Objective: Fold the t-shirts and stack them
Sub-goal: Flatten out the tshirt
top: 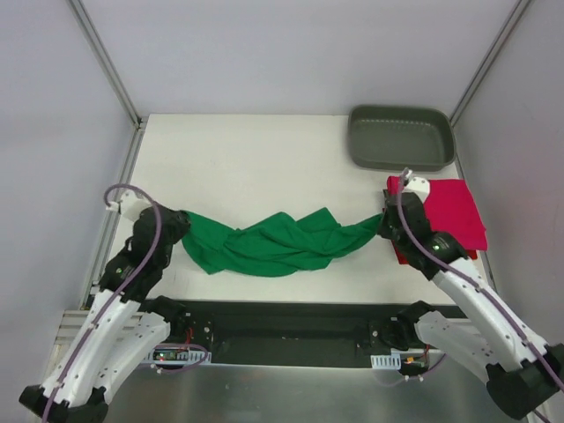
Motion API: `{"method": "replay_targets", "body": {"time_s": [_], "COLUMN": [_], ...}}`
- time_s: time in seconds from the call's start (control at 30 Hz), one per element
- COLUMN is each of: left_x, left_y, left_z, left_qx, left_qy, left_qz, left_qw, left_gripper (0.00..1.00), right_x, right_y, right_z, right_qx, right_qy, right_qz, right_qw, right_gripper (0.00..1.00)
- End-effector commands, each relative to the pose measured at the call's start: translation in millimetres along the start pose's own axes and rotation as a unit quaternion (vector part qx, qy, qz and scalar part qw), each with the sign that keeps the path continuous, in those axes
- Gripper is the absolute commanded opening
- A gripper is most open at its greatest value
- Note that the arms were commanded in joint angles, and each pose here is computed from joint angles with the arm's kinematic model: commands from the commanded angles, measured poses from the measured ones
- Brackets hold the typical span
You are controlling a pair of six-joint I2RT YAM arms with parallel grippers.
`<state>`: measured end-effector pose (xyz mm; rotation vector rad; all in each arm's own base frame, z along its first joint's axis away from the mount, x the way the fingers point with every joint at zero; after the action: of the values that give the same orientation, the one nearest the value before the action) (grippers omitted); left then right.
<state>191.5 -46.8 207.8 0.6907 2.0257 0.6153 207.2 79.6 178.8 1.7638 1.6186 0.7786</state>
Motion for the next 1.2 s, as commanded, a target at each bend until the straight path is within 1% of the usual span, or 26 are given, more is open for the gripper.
{"method": "replay_targets", "body": {"time_s": [0.0, 0.07, 0.17, 0.3, 0.43, 0.53, 0.6, 0.67, 0.77, 0.83, 0.9, 0.93, 0.97, 1.03, 1.07, 1.1, 1.13, 1.17], "left_x": [-41.2, -48.8, -59.6, -73.3, -82.9, -84.0, -90.1, -104.0, -124.2, -132.4, -142.3, -147.1, -152.6, -154.6, -150.5, -144.9, -139.5, -134.4], "left_y": [80.0, 104.6, 137.3, 175.1, 205.9, 226.9, 237.1, 242.6, 239.7, 236.3, 228.6, 225.4, 216.8, 202.3, 195.4, 191.8, 184.8, 180.8], "left_z": [-60.1, -87.7, -129.0, -179.8, -225.8, -240.6, -240.2, -225.1, -179.9, -142.2, -98.2, -79.5, -53.3, 3.0, 38.1, 71.7, 109.4, 141.3], "left_qx": [-0.122, -0.154, -0.192, -0.230, -0.268, -0.307, -0.326, -0.332, -0.328, -0.335, -0.341, -0.342, -0.326, -0.289, -0.264, -0.246, -0.221, -0.202], "left_qy": [-0.104, -0.138, -0.192, -0.252, -0.306, -0.297, -0.283, -0.253, -0.180, -0.110, -0.044, -0.024, -0.009, 0.019, 0.037, 0.053, 0.076, 0.097], "left_qz": [-0.073, -0.085, -0.097, -0.112, -0.103, -0.107, -0.100, -0.072, -0.028, 0.003, 0.040, 0.054, 0.079, 0.105, 0.112, 0.112, 0.121, 0.135], "left_qw": [0.984, 0.975, 0.957, 0.933, 0.908, 0.898, 0.896, 0.906, 0.927, 0.936, 0.938, 0.938, 0.942, 0.951, 0.957, 0.961, 0.965, 0.965], "left_gripper": [0.00, 0.00, 0.00, 0.00, 0.00, 0.00, 0.00, 0.00, 0.00, 0.00, 0.00, 0.00, 0.00, 0.00, 0.00, 0.00, 0.03, 0.12], "right_x": [-20.9, -31.0, -42.2, -45.5, -41.3, -36.4, -33.8, -33.0, -29.6, -25.2, -19.2, -16.2, -11.2, -1.6, 3.0, 5.0, 7.2, 6.1], "right_y": [65.1, 84.4, 108.1, 123.2, 130.5, 132.6, 134.5, 135.1, 133.8, 126.2, 117.9, 110.8, 102.1, 79.6, 67.8, 58.5, 52.0, 49.6], "right_z": [-64.6, -96.8, -150.7, -206.6, -247.4, -259.0, -260.1, -248.6, -214.9, -182.3, -149.6, -132.4, -114.1, -73.9, -51.9, -33.5, -15.0, -0.4], "right_qx": [-0.127, -0.171, -0.242, -0.298, -0.328, -0.327, -0.326, -0.321, -0.290, -0.249, -0.204, -0.181, -0.153, -0.094, -0.063, -0.031, 0.001, 0.029], "right_qy": [0.003, 0.015, 0.066, 0.152, 0.233, 0.264, 0.271, 0.253, 0.201, 0.156, 0.113, 0.093, 0.078, 0.049, 0.037, 0.029, 0.022, 0.016], "right_qz": [0.031, 0.044, 0.067, 0.079, 0.070, 0.068, 0.068, 0.073, 0.087, 0.092, 0.088, 0.088, 0.082, 0.072, 0.064, 0.064, 0.066, 0.076], "right_qw": [0.991, 0.984, 0.966, 0.939, 0.913, 0.905, 0.903, 0.910, 0.932, 0.952, 0.968, 0.975, 0.982, 0.992, 0.995, 0.997, 0.998, 0.997], "right_gripper": [0.03, 0.03, 0.04, 0.04, 0.03, 0.03, 0.03, 0.03, 0.04, 0.06, 0.09, 0.10, 0.11, 0.14, 0.18, 0.24, 0.34, 0.46]}}
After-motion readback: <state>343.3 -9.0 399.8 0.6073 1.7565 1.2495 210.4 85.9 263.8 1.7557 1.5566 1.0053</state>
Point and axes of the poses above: each gripper's point midway between its finger pads, its own z axis out along the fingers, its own x axis along the line the jaws close on, y = z × x, the point moved 5 cm from there along -z, back along the fingers, and after that the axes turned 5 degrees about -z, right-handed, at the moved point
